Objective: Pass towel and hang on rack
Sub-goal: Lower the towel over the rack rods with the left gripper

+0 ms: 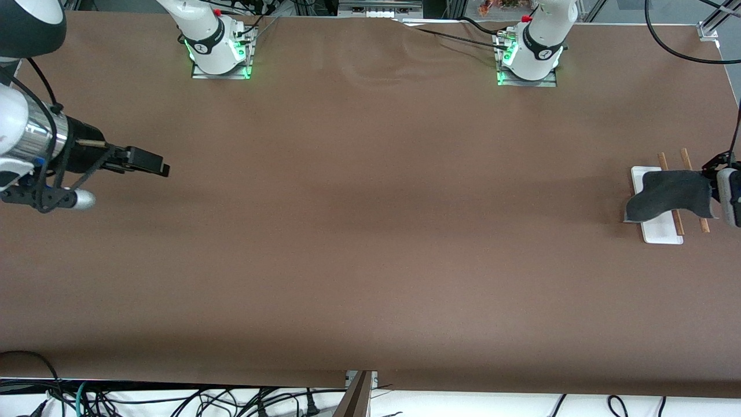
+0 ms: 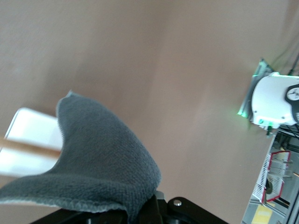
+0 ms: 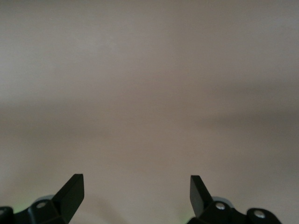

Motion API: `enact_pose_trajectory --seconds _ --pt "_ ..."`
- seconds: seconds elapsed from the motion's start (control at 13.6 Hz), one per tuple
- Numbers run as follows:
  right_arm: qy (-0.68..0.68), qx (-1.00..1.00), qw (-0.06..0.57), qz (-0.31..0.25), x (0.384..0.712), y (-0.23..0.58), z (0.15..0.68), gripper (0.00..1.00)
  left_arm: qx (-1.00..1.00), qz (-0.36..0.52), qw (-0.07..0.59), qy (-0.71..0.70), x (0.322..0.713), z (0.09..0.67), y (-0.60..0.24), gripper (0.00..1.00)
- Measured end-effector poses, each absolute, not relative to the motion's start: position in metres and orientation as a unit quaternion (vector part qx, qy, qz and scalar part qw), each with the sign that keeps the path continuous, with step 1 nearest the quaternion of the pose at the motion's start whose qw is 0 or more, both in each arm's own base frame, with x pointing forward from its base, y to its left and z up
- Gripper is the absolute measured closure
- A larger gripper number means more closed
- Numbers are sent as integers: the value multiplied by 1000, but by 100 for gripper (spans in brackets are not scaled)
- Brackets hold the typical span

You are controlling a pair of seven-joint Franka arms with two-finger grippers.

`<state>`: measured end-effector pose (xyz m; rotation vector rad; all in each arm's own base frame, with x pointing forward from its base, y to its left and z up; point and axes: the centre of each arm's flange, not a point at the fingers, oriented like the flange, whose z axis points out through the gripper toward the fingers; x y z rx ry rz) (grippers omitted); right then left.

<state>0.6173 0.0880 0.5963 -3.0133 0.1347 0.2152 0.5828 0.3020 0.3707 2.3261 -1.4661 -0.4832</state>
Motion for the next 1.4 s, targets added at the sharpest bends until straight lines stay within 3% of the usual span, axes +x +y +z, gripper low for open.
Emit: enact_pose_trajectory --seconds 0.51,1.4 --pt "28 -997 19 66 582 82 596 0 873 -133 117 -455 546 336 416 98" --pt "28 -998 19 59 581 79 590 0 879 -129 121 -443 538 279 441 98"
